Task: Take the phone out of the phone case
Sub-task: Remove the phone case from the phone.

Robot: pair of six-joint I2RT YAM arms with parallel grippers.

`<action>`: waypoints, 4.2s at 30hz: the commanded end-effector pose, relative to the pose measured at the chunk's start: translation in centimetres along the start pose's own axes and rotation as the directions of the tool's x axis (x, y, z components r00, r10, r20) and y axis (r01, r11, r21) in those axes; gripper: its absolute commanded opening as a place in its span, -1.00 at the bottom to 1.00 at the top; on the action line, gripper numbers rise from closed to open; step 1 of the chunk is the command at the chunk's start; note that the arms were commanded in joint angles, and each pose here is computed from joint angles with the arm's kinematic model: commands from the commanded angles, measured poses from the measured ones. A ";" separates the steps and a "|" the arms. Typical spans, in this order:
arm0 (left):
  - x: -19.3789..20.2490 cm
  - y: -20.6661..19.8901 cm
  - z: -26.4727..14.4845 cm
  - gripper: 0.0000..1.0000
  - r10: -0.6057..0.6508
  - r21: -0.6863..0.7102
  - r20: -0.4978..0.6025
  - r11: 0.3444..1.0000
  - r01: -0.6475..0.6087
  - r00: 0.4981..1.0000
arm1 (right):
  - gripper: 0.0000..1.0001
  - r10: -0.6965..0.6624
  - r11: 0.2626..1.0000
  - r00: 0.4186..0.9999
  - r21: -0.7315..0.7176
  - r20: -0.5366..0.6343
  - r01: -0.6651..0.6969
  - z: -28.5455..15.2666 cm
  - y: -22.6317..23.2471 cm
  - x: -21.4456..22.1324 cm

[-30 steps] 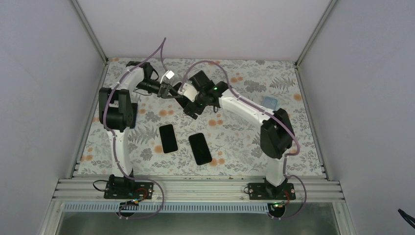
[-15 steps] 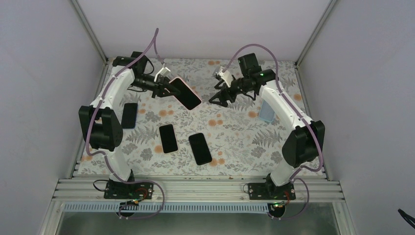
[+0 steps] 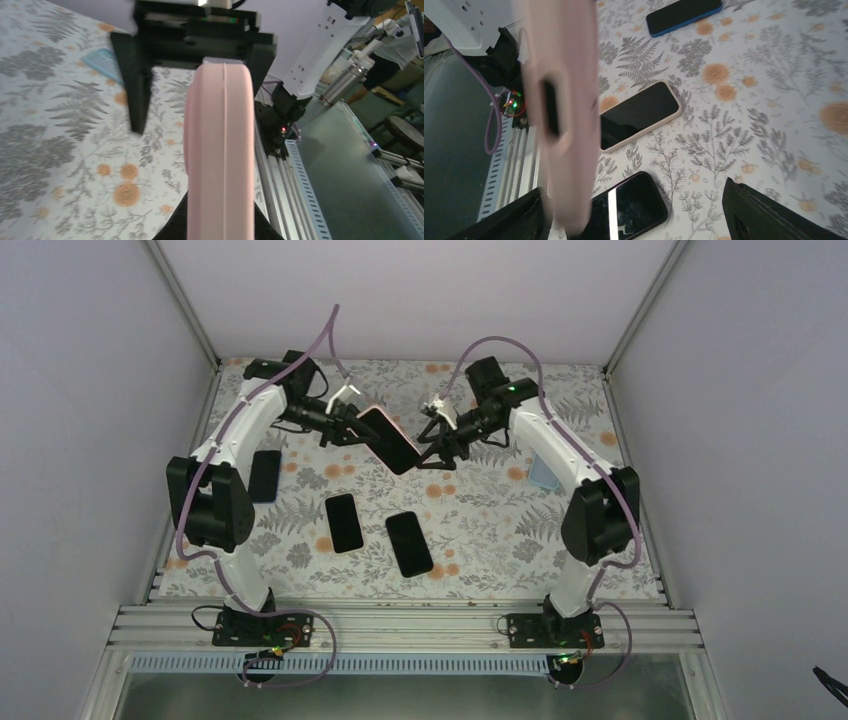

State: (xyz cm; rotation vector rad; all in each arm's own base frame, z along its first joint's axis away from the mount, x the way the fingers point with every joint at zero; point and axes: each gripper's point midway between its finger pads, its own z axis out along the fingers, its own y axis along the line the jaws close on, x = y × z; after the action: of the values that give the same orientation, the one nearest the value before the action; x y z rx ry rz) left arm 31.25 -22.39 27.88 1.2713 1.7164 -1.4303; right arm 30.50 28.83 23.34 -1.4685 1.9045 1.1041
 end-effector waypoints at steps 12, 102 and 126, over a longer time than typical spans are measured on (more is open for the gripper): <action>-0.2 -2.5 3.0 -0.95 0.109 0.001 -0.167 0.994 -0.110 0.980 | 0.75 -0.078 0.983 0.979 -0.178 -0.191 0.044 2.8 2.5 4.1; 1.0 -4.7 4.9 -0.95 0.200 0.027 -0.275 0.979 -0.200 0.940 | 0.59 -0.027 1.000 0.991 -0.008 -0.130 0.027 1.6 2.3 4.4; 2.0 -4.8 4.8 -0.95 0.192 0.031 -0.288 0.981 -0.191 0.938 | 0.55 -0.028 1.000 0.993 0.010 -0.114 0.029 1.3 0.7 4.0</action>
State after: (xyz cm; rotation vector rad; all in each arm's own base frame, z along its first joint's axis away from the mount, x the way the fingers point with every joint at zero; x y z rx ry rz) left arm 26.50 -26.11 25.01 1.6798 1.8002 -1.1260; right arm 27.51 27.54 19.22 -1.5919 1.9839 1.0124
